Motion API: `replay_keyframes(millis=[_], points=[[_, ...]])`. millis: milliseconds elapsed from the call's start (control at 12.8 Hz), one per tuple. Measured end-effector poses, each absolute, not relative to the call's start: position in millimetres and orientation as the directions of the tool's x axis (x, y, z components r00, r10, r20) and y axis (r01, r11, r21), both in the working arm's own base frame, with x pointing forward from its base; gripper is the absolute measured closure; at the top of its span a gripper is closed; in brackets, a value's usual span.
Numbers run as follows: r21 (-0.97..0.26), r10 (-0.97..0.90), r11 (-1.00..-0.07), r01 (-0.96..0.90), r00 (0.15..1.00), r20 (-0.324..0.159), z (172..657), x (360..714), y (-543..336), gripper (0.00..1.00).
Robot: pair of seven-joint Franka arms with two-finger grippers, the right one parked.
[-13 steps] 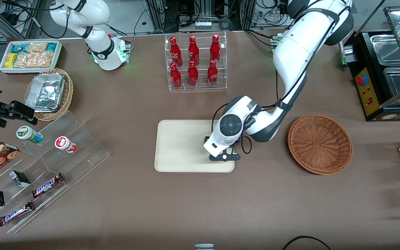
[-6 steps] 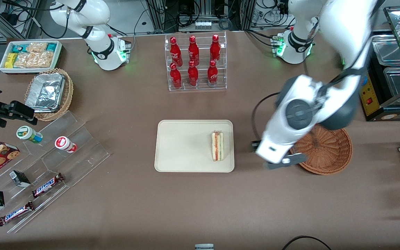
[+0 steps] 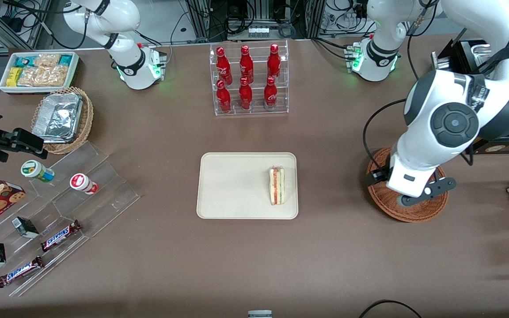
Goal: Place sandwich from basket to tray
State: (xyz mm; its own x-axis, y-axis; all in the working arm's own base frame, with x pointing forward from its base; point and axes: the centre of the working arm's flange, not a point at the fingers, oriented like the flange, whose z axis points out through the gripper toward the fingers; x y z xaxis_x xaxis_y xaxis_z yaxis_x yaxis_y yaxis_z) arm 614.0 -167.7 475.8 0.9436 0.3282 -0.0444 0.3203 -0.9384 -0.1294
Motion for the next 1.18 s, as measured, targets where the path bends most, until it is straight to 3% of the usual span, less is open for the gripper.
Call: replay_keyframes(millis=[549, 1176], points=[[-0.080, 0.208, -0.976, 0.203, 0.977, -0.053, 541.2, 578.9, -83.4, 0.00], [-0.002, 0.054, -0.999, 0.054, 0.998, -0.043, 607.5, 541.3, -54.6, 0.00]])
